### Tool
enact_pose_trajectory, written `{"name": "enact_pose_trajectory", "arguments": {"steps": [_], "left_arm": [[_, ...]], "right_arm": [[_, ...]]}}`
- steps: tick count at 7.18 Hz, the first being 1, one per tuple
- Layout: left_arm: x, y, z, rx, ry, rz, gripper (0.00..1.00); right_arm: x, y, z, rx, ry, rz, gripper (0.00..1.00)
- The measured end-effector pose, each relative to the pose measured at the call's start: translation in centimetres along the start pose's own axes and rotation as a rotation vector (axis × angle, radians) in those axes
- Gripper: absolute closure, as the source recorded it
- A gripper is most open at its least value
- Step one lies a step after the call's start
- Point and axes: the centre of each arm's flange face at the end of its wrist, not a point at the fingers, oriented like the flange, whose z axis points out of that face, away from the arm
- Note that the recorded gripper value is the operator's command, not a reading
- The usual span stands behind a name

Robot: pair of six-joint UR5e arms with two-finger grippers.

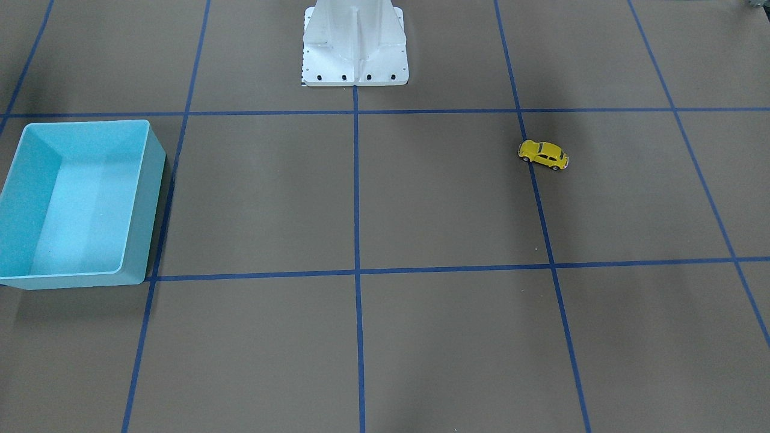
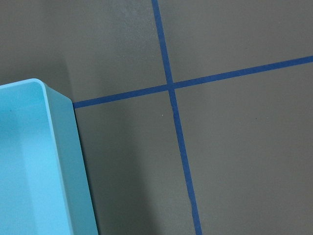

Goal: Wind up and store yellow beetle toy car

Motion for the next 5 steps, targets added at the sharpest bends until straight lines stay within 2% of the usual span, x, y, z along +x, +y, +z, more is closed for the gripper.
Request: {"name": "enact_pose_trajectory", "arguments": {"steps": [3, 5], "left_arm": [[13.7, -6.7, 3.3, -0.039, 0.046, 0.276, 0.01], [24.6, -6.4, 6.3, -0.074, 0.062, 0.482, 0.0]], "right_arm": [[0.0, 0.1, 0.0, -0.004, -0.007, 0.002, 0.0], [0.0, 0.1, 0.1, -0.006, -0.012, 0.002, 0.0]]}}
